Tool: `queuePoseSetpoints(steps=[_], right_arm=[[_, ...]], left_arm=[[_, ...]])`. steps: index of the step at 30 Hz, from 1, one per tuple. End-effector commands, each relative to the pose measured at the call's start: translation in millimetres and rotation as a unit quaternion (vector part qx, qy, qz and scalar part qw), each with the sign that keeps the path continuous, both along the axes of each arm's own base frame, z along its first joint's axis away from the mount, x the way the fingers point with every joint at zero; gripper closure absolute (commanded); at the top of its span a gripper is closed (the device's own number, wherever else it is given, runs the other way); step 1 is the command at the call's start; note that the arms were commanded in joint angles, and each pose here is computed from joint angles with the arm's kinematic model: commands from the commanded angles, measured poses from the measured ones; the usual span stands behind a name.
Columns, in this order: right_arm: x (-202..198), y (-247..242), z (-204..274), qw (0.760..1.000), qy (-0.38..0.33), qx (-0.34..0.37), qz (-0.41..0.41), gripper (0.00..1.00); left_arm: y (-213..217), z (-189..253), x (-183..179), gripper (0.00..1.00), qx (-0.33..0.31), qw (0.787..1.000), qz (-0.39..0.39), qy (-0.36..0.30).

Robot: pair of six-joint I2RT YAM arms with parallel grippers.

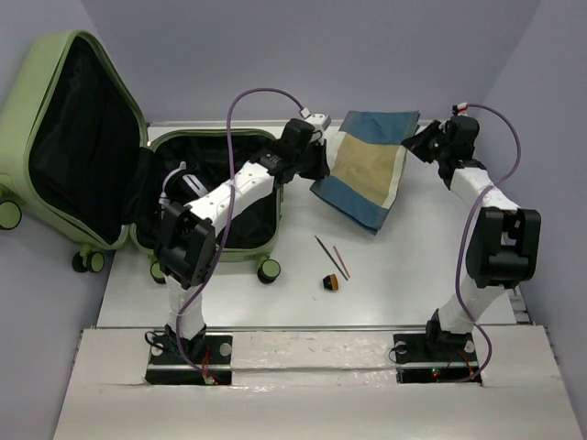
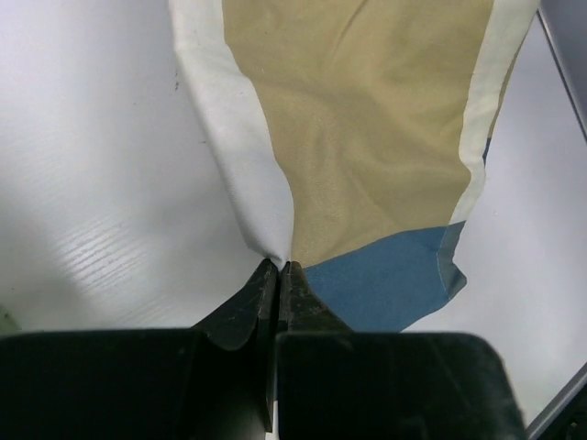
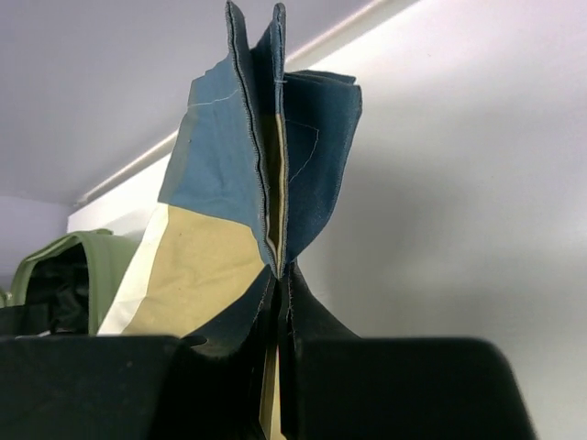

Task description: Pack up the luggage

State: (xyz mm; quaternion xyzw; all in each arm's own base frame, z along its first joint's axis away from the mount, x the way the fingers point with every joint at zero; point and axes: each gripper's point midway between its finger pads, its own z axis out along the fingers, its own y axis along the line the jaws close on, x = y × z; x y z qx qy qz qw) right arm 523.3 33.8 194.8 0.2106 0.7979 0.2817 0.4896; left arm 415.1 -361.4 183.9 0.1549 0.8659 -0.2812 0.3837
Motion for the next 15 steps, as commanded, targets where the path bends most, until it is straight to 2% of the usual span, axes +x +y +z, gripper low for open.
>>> queuePoseSetpoints(steps=[1,3,6,8,9,12,13,15], right_arm=[[-6,30,58,0.997,-0.063,0.018,0.038,0.93],[-7,47,78,0.995,-0.081,0.022,0.053,0.93],[-7,90,104,0.991,-0.102,0.037,0.084,0.93],[-10,131,113,0.987,-0.106,0.043,0.116,0.93],[-7,144,130,0.984,-0.121,0.049,0.124,0.93],[-5,200,126,0.978,-0.114,0.060,0.164,0.93],[-1,214,143,0.975,-0.131,0.064,0.170,0.93],[1,256,122,0.972,-0.108,0.067,0.200,0.93]], left_arm=[[20,71,-5,0.94,-0.020,0.998,0.018,-0.052],[38,82,-6,0.94,-0.015,0.998,0.032,-0.056],[90,113,-8,0.94,-0.016,0.993,0.083,-0.079],[134,108,-1,0.94,-0.004,0.989,0.130,-0.075],[153,121,-7,0.94,-0.005,0.986,0.145,-0.087],[217,112,-8,0.94,0.019,0.973,0.212,-0.084],[235,121,-13,0.94,0.021,0.968,0.229,-0.097],[276,114,-20,0.94,0.033,0.957,0.271,-0.095]])
